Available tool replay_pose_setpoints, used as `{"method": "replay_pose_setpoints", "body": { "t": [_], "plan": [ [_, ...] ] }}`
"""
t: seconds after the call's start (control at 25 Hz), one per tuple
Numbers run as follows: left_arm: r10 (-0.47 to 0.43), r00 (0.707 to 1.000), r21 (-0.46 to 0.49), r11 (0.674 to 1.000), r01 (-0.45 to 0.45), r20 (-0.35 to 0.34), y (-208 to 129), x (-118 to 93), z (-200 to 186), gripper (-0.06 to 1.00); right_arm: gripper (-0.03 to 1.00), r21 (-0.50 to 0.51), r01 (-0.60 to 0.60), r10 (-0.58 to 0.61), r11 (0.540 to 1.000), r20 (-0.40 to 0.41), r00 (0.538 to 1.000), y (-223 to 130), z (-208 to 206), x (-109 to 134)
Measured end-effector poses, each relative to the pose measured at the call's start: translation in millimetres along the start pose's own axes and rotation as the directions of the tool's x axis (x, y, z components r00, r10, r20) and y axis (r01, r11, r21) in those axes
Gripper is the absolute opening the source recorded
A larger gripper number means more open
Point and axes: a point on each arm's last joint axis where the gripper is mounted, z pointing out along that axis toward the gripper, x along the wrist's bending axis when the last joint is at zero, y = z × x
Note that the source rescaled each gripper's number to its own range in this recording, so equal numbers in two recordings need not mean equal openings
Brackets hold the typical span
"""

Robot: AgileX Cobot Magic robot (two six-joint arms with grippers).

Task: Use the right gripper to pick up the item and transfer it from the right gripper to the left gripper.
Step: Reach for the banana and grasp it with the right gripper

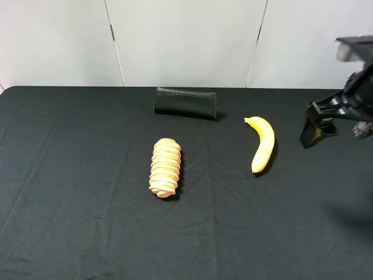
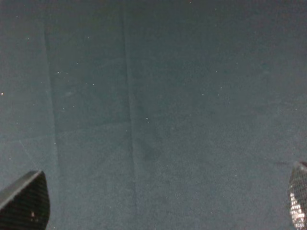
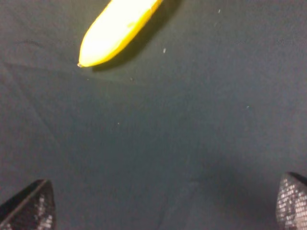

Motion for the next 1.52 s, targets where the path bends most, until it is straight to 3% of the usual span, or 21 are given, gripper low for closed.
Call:
{"method": "replay_pose_setpoints", "body": {
  "t": [0.4, 0.84, 1.52],
  "plan": [
    [0.0, 1.0, 0.0, 1.0, 0.0, 0.0, 0, 0, 0, 0.98, 1.0, -0.006, -0.103, 0.102, 0.995, -0.088, 0.991, 42, 34, 12],
    [0.0, 1.0, 0.0, 1.0, 0.0, 0.0, 0, 0, 0, 0.98, 1.0, 0.048, -0.155, 0.158, 0.987, -0.074, 0.985, 84, 75, 15],
    [0.0, 1.0, 0.0, 1.0, 0.0, 0.0, 0, 0, 0, 0.98, 1.0, 0.098, -0.214, 0.217, 0.972, -0.018, 0.976, 92, 145, 12]
  ]
}}
